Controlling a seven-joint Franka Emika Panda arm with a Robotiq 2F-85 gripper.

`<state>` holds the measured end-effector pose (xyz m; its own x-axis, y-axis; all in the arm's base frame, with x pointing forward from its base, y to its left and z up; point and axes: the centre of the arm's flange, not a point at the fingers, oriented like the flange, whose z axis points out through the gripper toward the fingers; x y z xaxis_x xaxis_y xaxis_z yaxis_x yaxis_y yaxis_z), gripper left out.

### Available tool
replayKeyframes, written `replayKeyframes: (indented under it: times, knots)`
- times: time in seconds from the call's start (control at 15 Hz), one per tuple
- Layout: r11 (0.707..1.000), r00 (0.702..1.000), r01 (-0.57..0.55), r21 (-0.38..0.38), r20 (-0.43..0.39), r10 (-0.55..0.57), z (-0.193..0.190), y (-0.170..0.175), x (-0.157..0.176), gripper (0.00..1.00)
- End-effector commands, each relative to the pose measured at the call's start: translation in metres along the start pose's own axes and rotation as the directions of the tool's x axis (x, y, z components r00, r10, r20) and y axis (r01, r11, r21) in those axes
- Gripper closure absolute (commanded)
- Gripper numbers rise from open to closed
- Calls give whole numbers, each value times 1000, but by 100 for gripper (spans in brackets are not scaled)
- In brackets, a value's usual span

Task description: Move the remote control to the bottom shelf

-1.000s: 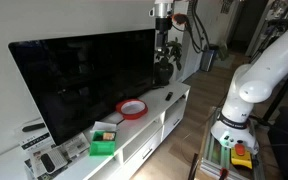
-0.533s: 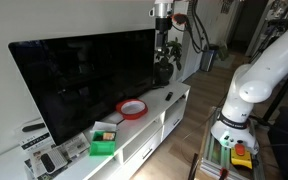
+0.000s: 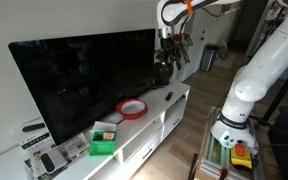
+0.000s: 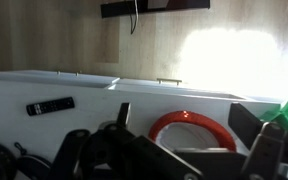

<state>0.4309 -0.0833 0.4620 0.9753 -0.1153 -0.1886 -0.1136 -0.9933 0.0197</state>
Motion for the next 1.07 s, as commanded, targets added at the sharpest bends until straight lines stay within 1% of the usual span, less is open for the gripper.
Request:
replayKeyframes:
  times: [0.0,0.13,0.2,0.27,0.33,0.4,0.47,0.73,1.0]
  knots:
    - [980,979,-199,4,44,198,75,62,34,0]
    - [951,950,-307,27,71,305,111,88,42,0]
    - [933,931,-358,29,95,354,129,97,43,0]
    - [916,912,-397,53,138,387,142,106,44,0]
    - [947,944,-319,26,99,315,122,97,32,0]
    - [944,938,-329,23,121,324,135,102,34,0]
    - [944,938,-328,21,127,323,138,102,35,0]
    - [947,943,-319,23,104,315,128,99,37,0]
    - [947,944,-319,24,102,315,127,98,37,0]
